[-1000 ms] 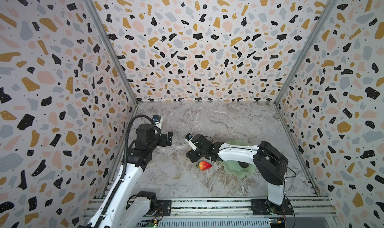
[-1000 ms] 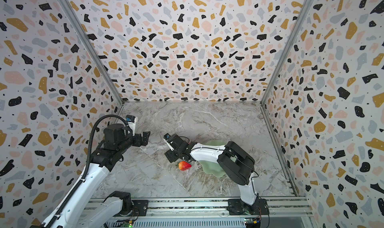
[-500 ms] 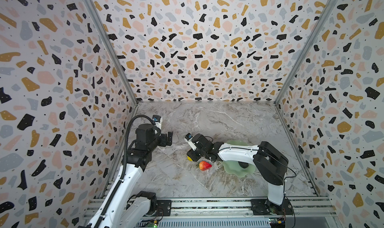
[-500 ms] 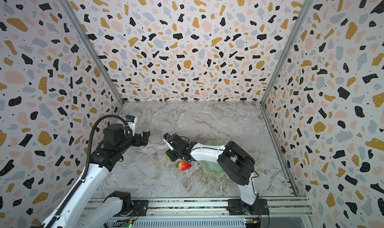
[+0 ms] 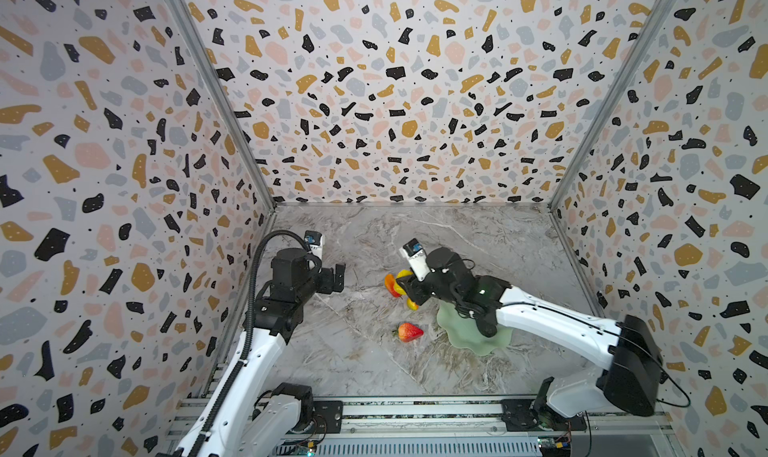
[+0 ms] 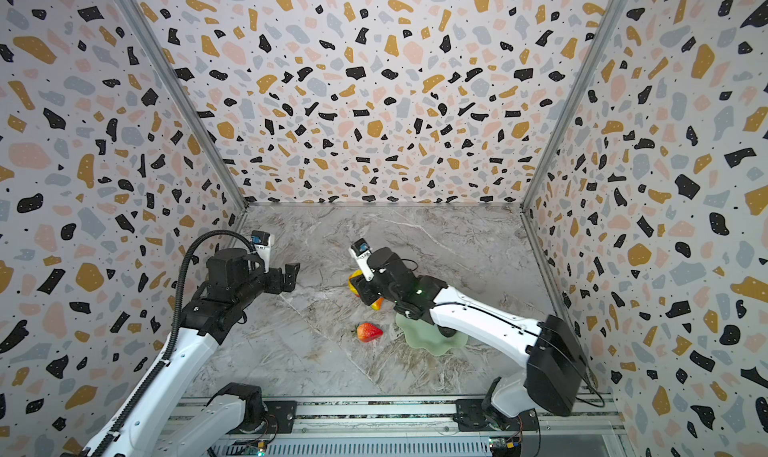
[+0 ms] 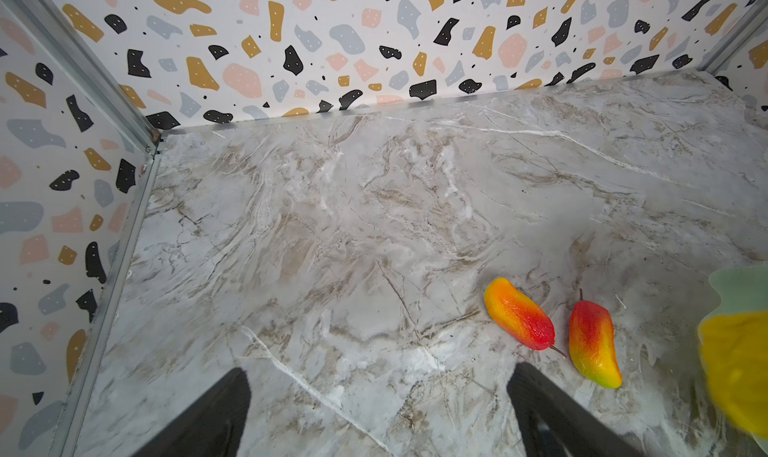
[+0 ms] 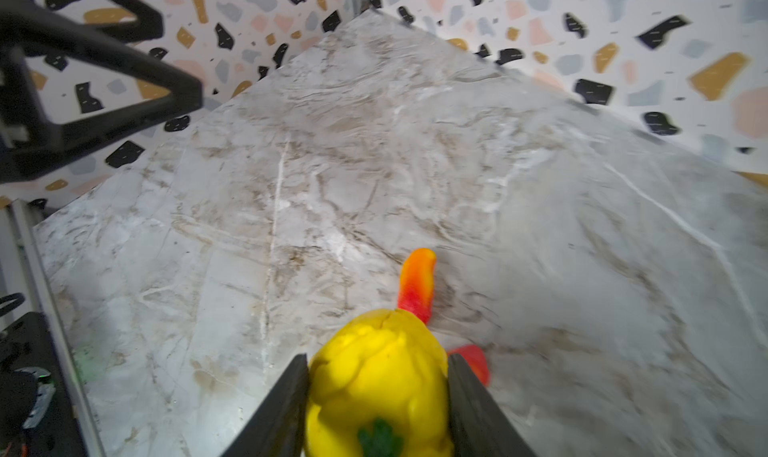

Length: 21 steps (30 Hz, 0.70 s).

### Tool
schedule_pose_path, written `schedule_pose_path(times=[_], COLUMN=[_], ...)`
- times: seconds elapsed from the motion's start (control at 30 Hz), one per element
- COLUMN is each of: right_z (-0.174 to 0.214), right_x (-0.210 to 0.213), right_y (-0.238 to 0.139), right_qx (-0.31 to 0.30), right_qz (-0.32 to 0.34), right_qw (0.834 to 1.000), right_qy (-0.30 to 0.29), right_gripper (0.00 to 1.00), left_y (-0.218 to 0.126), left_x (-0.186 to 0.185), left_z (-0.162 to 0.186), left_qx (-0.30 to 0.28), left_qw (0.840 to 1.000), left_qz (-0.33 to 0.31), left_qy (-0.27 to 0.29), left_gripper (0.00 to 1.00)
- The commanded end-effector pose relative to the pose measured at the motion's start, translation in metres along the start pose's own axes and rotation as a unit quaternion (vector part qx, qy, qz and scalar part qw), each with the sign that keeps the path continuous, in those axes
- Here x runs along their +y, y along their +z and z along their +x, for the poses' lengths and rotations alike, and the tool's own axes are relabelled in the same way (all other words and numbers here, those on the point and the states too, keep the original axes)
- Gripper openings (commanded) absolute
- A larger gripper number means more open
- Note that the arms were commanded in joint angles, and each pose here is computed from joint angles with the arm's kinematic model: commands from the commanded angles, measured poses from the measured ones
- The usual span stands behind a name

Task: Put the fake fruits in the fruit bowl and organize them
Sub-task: 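Move the right gripper back to the yellow lemon and grasp it, then lower the lemon into the green bowl and open the right gripper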

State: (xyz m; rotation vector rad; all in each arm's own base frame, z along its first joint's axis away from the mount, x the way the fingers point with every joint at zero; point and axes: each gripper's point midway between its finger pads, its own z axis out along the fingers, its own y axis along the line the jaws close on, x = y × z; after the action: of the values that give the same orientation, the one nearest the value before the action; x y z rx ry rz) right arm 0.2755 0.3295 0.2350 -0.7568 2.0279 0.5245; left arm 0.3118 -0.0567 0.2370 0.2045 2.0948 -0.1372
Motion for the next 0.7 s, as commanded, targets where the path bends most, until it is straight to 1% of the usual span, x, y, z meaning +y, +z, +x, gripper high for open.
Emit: schedule_pose_path(times=[0.0,0.13,0.23,0.47,0.67], right_z=[0.041,0.072,0.097,0.143,0.161], right_x=[-0.046,-0.083,-0.101,-0.112,-0.115], right_y=[-0.029,-0.058,-0.065,-0.044,-0.026], right_qx=[0.048,0.059,0.073,0.110,0.124], right_qz=[0.070,0.113,0.127,0.127,0.116], right_qw=[0.996,0.990,0.985,0.979,0.978], right_qy=[0.022,0.062,0.090,0.114,0.122], right_gripper=[0.35,0.35,0.35,0.35,0.34], left_y=[-0.002,-0.001,-0.001,-0.001,0.000], left_x=[0.000,-0.001,-0.001,-0.001,-0.001], left_z=[-0.007,-0.007,-0.007,-0.007,-0.006], left_qx=[-0.022,-0.019,-0.019,-0.018,-0.017], left_qw=[1.000,1.000,1.000,1.000,1.000], left_qz=[-0.001,0.003,0.003,0.004,0.003], left_qy=[0.000,0.000,0.000,0.000,0.000], left_gripper=[1.00,1.00,1.00,1.00,0.99])
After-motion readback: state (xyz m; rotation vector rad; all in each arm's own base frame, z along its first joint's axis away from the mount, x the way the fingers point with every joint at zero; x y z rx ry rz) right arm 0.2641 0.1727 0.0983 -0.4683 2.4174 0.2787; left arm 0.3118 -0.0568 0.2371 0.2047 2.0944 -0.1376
